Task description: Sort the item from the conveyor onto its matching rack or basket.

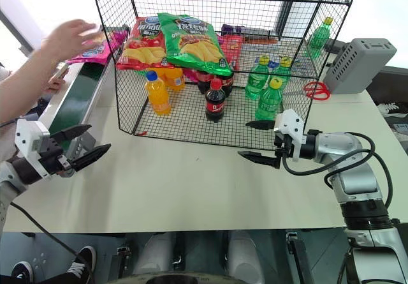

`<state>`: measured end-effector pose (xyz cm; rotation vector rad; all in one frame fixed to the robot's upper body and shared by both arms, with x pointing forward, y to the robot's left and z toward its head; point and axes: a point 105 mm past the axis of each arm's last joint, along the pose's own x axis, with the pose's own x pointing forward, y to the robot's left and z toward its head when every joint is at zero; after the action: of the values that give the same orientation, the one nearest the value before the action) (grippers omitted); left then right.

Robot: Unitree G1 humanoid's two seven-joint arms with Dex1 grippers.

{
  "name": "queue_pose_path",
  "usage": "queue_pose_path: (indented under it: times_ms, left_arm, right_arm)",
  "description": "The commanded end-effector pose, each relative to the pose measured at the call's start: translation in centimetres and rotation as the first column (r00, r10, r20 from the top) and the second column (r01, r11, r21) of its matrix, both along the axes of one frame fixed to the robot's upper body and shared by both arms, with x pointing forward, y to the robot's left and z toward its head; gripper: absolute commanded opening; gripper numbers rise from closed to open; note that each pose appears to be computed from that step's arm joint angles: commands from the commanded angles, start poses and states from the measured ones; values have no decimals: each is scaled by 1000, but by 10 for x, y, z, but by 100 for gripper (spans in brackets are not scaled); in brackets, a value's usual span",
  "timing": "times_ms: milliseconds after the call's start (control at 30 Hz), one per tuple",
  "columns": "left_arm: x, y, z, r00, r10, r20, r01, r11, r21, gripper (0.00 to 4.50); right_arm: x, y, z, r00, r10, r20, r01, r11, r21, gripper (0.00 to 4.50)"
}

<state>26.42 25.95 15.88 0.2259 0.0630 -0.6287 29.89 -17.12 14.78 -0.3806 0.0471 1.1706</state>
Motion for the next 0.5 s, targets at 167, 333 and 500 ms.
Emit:
queue_pose_path:
  times_ms: [167, 333, 500]
  left_arm:
    - [0, 8, 11, 996, 3, 86, -13, 994, 112, 441]
    - [-1, 21, 10, 991, 43, 124, -67, 979, 194, 441]
    - [-7, 40, 13, 975, 78, 207, -148, 925, 350, 441]
  right_arm:
    - [0, 18, 13, 998, 35, 51, -38, 998, 58, 444]
    - [-3, 48, 27, 997, 74, 12, -75, 970, 232, 444]
    - [-11, 76, 19, 995, 99, 32, -104, 968, 227, 444]
